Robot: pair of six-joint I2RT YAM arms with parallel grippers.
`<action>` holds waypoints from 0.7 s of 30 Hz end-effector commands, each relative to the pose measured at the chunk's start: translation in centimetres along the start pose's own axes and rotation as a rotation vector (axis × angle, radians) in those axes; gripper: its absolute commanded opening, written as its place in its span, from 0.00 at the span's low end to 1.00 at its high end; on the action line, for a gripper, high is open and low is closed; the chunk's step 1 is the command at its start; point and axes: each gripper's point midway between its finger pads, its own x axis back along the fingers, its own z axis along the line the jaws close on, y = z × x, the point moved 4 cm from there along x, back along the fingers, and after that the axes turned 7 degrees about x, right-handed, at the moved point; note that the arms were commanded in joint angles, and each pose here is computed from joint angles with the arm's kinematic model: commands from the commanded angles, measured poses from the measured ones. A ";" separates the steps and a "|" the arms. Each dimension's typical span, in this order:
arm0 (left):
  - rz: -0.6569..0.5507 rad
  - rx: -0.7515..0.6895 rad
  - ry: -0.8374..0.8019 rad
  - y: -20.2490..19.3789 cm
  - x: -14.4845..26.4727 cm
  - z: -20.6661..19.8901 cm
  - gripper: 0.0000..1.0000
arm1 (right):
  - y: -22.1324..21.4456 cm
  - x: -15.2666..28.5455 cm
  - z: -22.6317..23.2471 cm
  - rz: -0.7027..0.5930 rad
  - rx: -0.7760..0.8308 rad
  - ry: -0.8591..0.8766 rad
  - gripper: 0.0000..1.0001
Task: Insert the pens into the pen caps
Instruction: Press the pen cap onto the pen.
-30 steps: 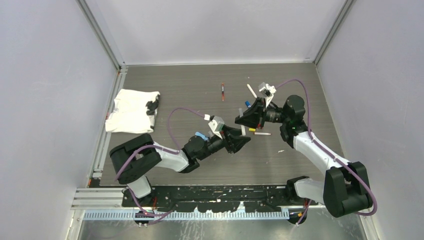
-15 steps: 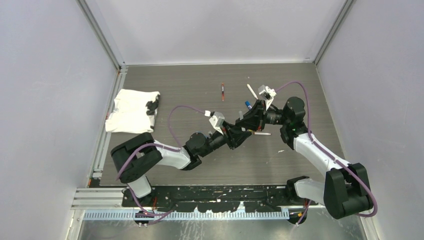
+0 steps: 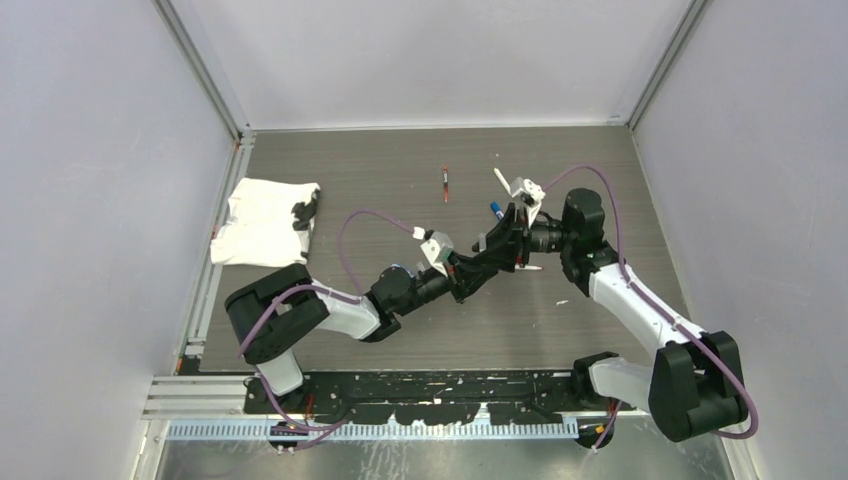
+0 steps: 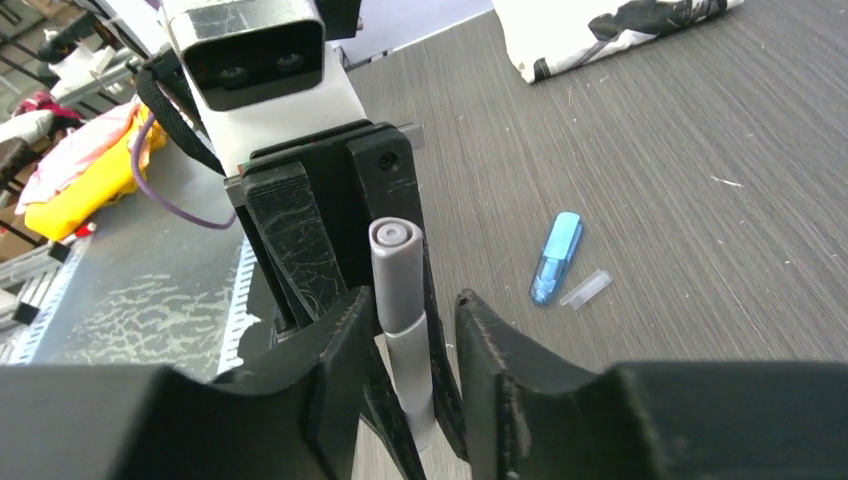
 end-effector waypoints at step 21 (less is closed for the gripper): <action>0.170 -0.375 -0.073 -2.9 5.9 2.8 0.00 | -2.8 3.2 1.9 0.418 0.183 0.051 0.81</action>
